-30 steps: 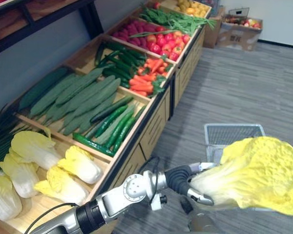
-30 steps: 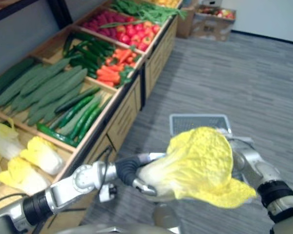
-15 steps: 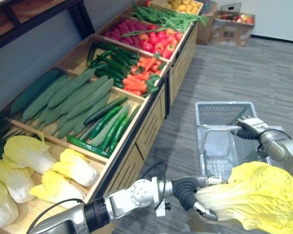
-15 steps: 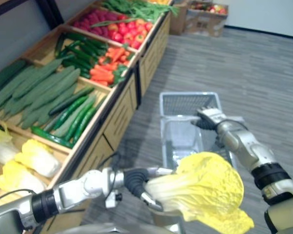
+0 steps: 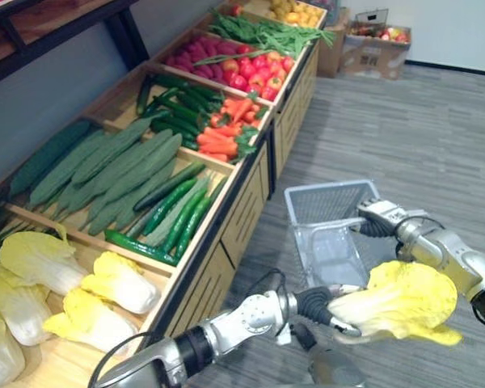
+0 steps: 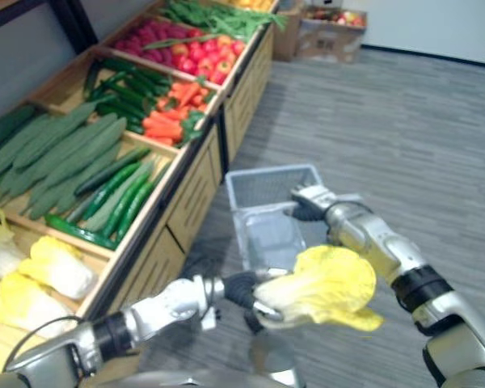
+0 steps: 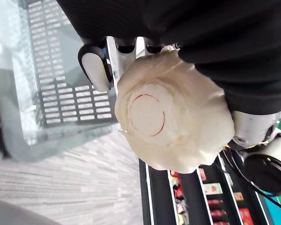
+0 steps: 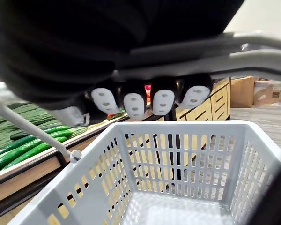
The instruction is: Pick vegetable in the basket
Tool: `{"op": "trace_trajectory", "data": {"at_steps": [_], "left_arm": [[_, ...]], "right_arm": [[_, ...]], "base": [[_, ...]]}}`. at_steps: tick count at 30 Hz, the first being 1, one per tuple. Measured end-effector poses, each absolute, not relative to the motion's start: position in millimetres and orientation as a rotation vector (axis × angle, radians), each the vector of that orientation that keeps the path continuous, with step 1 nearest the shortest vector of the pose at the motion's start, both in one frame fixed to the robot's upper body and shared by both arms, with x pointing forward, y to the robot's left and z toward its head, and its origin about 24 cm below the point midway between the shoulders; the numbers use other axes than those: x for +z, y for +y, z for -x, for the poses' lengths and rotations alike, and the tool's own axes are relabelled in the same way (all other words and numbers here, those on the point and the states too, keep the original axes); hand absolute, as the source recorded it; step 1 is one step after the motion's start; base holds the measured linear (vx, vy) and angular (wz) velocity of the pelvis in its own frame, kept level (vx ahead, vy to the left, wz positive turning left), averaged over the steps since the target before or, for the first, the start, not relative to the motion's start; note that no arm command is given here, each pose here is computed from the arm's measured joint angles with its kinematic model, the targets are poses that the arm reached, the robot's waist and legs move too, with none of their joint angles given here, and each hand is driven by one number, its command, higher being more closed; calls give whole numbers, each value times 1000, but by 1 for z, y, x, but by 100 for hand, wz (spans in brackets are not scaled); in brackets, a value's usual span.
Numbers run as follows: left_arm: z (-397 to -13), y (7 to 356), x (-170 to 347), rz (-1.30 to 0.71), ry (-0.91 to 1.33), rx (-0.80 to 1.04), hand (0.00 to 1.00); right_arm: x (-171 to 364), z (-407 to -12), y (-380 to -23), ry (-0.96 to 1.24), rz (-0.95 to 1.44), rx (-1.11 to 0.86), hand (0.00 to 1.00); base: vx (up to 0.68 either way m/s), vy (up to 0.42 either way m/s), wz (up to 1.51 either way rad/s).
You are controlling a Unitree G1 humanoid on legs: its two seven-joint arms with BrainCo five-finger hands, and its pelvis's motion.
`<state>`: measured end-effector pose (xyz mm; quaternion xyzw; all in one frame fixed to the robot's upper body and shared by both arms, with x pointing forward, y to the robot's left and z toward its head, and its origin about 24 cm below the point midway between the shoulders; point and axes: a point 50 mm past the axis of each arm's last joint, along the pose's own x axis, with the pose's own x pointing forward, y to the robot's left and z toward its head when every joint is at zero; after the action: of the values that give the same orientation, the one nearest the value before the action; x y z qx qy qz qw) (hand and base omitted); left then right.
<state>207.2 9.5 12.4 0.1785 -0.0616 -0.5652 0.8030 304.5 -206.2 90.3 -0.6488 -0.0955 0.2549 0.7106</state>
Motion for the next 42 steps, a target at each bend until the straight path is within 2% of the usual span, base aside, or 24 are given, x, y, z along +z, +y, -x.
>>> {"op": "trace_trajectory", "data": {"at_steps": [18, 19, 23, 30, 42], "left_arm": [[-250, 13, -15, -712, -59, -1027, 100], [-252, 16, -19, -731, -41, -1005, 0], [-267, 26, -22, -817, -14, -934, 0], [-288, 31, -17, -854, -3, -759, 0], [-303, 29, -4, -939, -36, -736, 0]], "right_arm": [[81, -296, -174, -242, 1375, 714, 100], [81, -295, -172, -241, 1371, 731, 100], [79, -292, -165, -244, 1354, 779, 100], [78, -290, -165, -236, 1324, 800, 100], [87, -291, -171, -245, 1288, 754, 100]], "base": [[-42, -20, 1], [-90, -46, -2], [-91, -42, 0], [-71, -24, 7], [-64, -44, 15]]}}
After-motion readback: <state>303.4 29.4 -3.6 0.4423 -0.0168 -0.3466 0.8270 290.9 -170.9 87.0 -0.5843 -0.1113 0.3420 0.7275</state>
